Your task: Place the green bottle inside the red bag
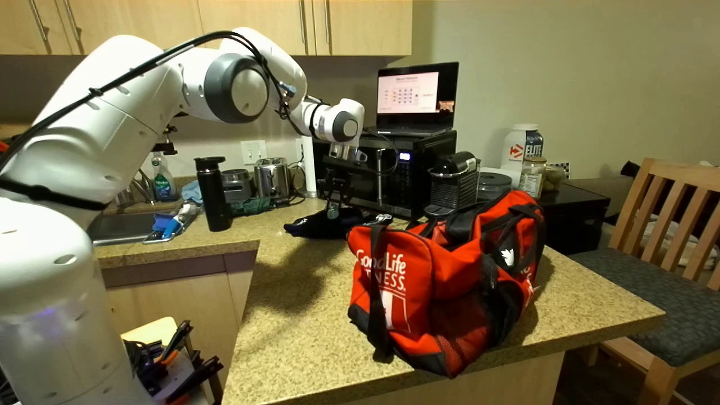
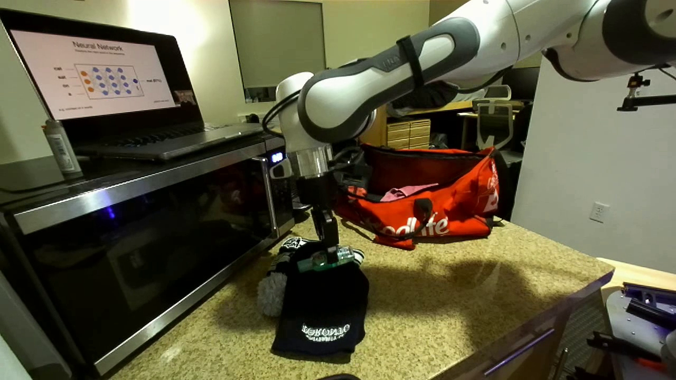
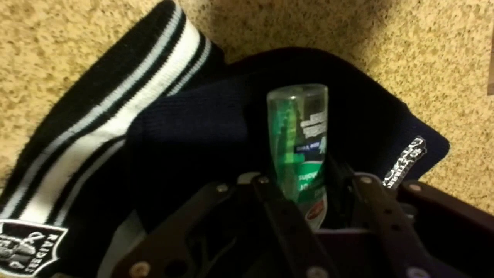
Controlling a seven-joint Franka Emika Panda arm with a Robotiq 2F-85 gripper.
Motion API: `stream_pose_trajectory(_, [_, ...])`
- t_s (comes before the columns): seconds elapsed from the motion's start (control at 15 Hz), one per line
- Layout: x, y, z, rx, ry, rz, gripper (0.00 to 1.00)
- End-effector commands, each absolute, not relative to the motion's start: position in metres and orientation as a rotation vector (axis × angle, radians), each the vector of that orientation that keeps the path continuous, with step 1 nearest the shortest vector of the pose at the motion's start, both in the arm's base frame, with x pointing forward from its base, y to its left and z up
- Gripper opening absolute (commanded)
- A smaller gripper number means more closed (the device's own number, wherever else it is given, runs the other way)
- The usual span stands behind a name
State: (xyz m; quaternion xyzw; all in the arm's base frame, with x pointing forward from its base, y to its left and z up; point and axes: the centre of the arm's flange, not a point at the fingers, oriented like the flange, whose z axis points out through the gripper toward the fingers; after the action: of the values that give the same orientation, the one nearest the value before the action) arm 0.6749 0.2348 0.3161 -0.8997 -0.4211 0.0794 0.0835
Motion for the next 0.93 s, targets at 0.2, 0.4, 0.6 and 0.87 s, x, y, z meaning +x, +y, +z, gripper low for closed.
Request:
stream_pose_trajectory(0.2, [0.668,0.203,0.368,-2.763,-1.033,0.112,0.12])
stream_pose_trajectory(0.4, [0.67,0.189,0.383,-2.799,-0.915,0.07,0.12])
stream_pose_trajectory(0.6, [0.673,0.176,0.39,-2.853,-0.762,0.043,0.12])
stream_pose_trajectory(0.87, [0.675,0.156,0.396,-2.924,-0.553,0.027,0.12])
